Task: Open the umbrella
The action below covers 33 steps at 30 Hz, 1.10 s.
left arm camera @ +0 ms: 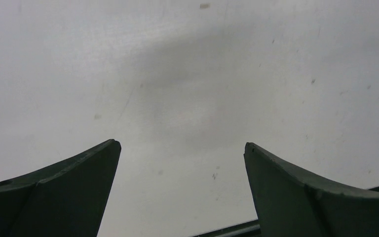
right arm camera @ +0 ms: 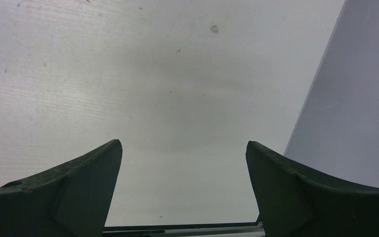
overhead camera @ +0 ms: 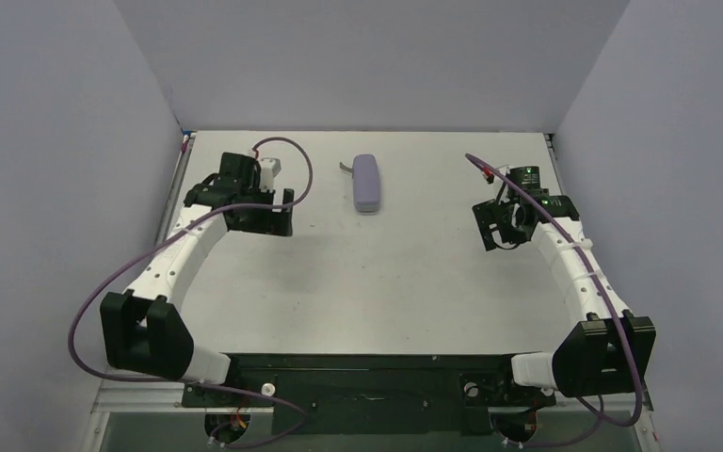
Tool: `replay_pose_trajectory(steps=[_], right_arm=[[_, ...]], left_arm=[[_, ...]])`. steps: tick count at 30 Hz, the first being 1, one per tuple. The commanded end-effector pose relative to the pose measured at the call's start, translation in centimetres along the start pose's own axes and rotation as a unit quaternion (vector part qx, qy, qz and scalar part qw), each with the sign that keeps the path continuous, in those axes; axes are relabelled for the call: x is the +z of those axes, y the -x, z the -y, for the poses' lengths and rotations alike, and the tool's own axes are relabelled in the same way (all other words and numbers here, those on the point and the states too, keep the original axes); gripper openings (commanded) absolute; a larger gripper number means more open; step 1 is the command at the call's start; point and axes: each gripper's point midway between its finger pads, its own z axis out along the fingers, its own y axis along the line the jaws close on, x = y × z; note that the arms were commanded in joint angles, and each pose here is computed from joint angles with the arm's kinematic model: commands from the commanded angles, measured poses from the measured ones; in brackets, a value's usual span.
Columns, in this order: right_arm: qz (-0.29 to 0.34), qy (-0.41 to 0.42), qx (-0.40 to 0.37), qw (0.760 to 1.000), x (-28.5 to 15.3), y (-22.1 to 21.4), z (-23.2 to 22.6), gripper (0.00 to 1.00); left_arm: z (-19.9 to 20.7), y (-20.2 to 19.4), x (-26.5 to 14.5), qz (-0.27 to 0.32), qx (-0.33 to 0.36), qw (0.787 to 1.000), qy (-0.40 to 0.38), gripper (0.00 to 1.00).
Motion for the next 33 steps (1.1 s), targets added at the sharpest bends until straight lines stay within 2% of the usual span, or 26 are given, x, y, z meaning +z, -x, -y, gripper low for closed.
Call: replay_pose_trajectory(steps=[1,3,4,5,6,7,8,9,10,13,16,17,23,28,33], right_arm=[[0.023,-0.003,0.039,0.999,-0.6,1.5,1.5,0.92],[0.017,-0.005,0.045,0.999,-0.4,0.9,1.9,0.92],[0.011,-0.007,0.052,0.999,-0.2,0.4,2.3,0.92],[0.009,-0.010,0.060,0.998,-0.2,0.0,2.8,0.92],[0.008,-0.011,0.064,0.998,-0.2,-0.4,2.9,0.92],[0.007,-0.012,0.064,0.998,-0.2,-0.6,3.0,0.92],[0.006,-0.013,0.063,0.998,-0.3,-0.9,3.0,0.92],[0.007,-0.015,0.063,0.998,-0.4,-1.0,3.1,0.92],[0.008,-0.017,0.062,0.998,-0.6,-1.2,3.1,0.92],[0.009,-0.022,0.061,0.998,-0.8,-1.4,3.2,0.92],[0.008,-0.022,0.062,0.998,-0.8,-1.7,3.2,0.92],[0.007,-0.022,0.062,0.998,-0.8,-1.8,3.1,0.92],[0.000,-0.021,0.071,0.997,-0.4,-2.0,3.1,0.92],[-0.003,-0.022,0.074,0.997,-0.4,-1.7,3.4,0.92],[-0.009,-0.020,0.075,0.997,-0.3,-1.4,3.5,0.92]], left_arm=[[3.7,10.5,0.1,0.120,-0.014,0.992,-0.027,0.97],[6.4,12.7,2.2,0.124,-0.004,0.992,-0.032,0.97],[7.2,14.8,1.7,0.151,-0.005,0.988,-0.035,0.97],[8.5,15.1,3.2,0.143,-0.008,0.989,-0.040,0.97],[9.1,16.9,2.8,0.165,-0.011,0.985,-0.042,0.97],[10.1,17.0,4.5,0.154,-0.014,0.987,-0.046,0.97],[10.6,18.7,4.1,0.174,-0.017,0.984,-0.044,0.97],[11.3,18.5,6.1,0.159,-0.020,0.986,-0.043,0.97],[11.9,19.9,6.0,0.173,-0.023,0.984,-0.045,0.97],[13.4,20.6,9.6,0.161,-0.036,0.985,-0.048,0.97],[14.7,22.4,11.2,0.174,-0.044,0.982,-0.061,0.97],[15.0,22.0,12.8,0.163,-0.042,0.984,-0.060,0.97],[16.5,23.6,16.8,0.168,-0.037,0.982,-0.072,0.97],[16.1,22.9,20.6,0.156,-0.034,0.985,-0.061,0.99],[15.9,21.2,23.2,0.132,-0.031,0.989,-0.058,0.87]])
